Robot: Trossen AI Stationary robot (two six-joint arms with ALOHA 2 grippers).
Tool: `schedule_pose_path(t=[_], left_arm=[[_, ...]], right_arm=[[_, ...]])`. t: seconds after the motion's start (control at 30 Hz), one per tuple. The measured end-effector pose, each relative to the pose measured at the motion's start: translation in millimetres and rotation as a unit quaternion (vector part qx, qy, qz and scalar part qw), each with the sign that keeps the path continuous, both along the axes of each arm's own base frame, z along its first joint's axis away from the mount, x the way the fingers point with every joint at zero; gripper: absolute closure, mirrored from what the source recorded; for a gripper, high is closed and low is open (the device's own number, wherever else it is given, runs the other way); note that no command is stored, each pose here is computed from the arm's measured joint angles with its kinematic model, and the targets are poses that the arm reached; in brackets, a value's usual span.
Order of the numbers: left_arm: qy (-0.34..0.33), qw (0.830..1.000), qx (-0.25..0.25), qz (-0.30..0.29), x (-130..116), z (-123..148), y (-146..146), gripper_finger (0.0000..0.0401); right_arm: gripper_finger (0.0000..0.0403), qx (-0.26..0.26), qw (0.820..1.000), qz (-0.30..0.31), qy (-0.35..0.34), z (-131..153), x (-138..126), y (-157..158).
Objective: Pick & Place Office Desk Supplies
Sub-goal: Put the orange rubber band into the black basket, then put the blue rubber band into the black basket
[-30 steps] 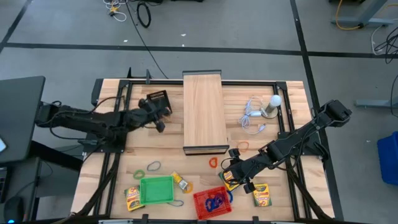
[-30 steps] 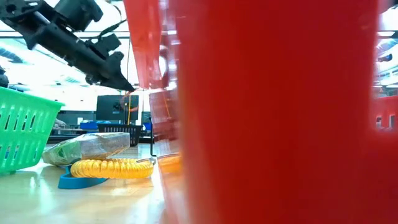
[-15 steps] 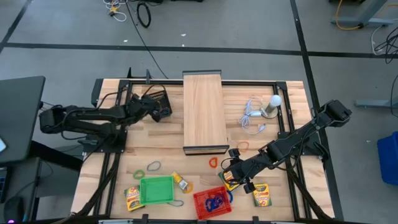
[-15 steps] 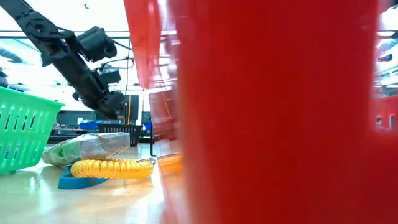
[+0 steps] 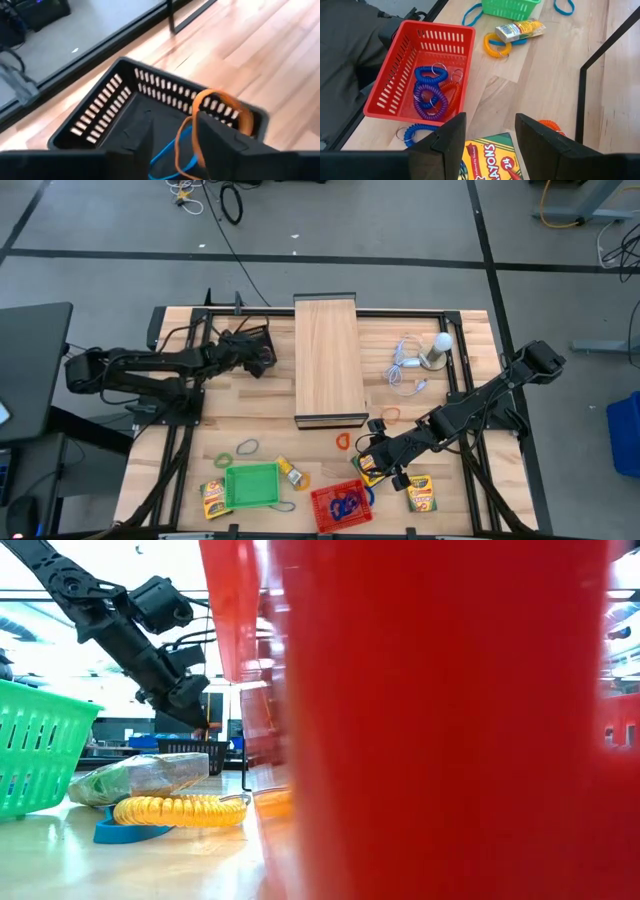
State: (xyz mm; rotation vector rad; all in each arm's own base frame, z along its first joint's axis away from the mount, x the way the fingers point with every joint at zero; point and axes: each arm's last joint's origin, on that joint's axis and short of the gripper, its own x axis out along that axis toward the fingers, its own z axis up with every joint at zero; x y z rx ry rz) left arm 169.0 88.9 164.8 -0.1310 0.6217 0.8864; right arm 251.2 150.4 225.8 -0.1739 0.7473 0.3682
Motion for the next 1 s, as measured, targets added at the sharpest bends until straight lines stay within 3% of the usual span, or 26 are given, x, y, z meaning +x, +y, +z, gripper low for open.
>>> schedule_pose_path(t=[0.17, 0.33, 0.47, 0.73, 1.0], left_arm=[[0.022, 0.999, -0.002, 0.023, 0.0, 8.6, 2.7, 0.0198], [0.061, 0.996, -0.037, 0.058, -7.2, 9.9, 6.4, 0.0194], [0.076, 0.994, -0.065, 0.053, -9.1, 9.9, 4.6, 0.0196], [0.044, 0.99, -0.125, -0.04, 0.1, 21.1, 2.3, 0.0197], [0.052, 0.969, -0.198, -0.142, 7.6, 26.5, -17.7, 0.0197]], right_arm=[[0.0225, -0.001, 1.0, 0.001, 0.0, 0.0, -0.1, 0.1], [0.0225, 0.0, 1.0, 0.001, 0.0, 0.0, -0.1, 0.1], [0.0225, -0.001, 1.0, 0.001, 0.0, 0.0, -0.1, 0.1], [0.0225, -0.001, 1.0, 0.001, 0.0, 0.0, 0.0, 0.0], [0.0225, -0.001, 1.0, 0.001, 0.0, -0.1, -0.1, 0.0]])
